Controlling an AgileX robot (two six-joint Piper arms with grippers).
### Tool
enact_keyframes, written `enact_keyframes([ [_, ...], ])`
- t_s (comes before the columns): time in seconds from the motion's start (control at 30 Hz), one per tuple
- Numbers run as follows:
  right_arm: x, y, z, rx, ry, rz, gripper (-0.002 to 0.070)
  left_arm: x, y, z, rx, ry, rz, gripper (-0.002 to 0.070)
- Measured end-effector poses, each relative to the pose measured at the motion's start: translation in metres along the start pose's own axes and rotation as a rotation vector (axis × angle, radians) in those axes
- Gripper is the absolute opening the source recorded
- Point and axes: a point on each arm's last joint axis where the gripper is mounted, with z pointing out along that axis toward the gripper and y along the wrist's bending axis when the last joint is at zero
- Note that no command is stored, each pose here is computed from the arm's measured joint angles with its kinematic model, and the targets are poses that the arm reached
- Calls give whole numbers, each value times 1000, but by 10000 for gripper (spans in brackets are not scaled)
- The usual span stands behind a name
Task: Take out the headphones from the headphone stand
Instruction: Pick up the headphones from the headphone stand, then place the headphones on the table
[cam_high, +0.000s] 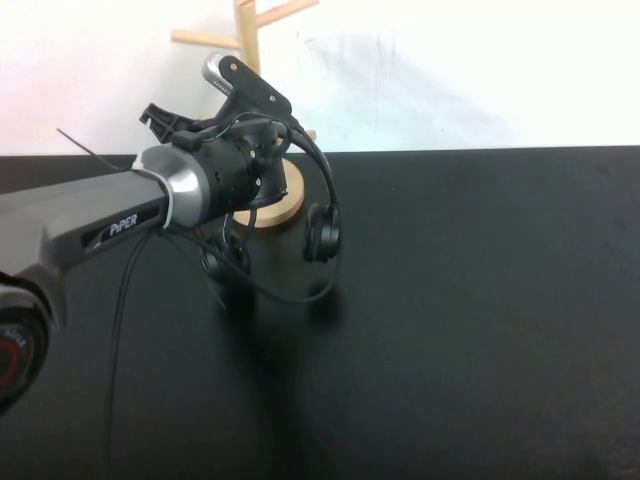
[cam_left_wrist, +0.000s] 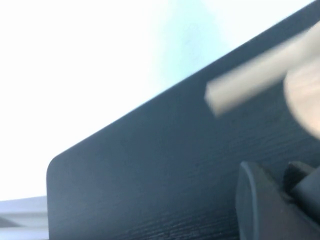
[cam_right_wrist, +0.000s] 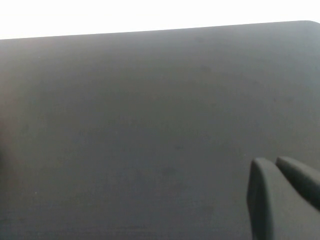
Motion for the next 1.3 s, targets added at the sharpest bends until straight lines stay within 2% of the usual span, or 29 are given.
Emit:
enact_keyframes([
  [0.47,0,0,0,0,0,0,-9,-5,3,-15,5,-16,-24,61],
  [0.73,0,0,0,0,0,0,-9,-11,17,-29,-9,-42,-63,61],
  [0.97,0,0,0,0,0,0,-9,-14,39,-70,-41,-23,-108,61],
  [1.07,0,0,0,0,0,0,-9,-12,47,-95,32,10,-131,61],
  [1.2,0,0,0,0,0,0,-9,-1,54,-127,216,119,-155,60],
  [1.3,0,0,0,0,0,0,-9,10,49,-140,355,231,-118,61],
])
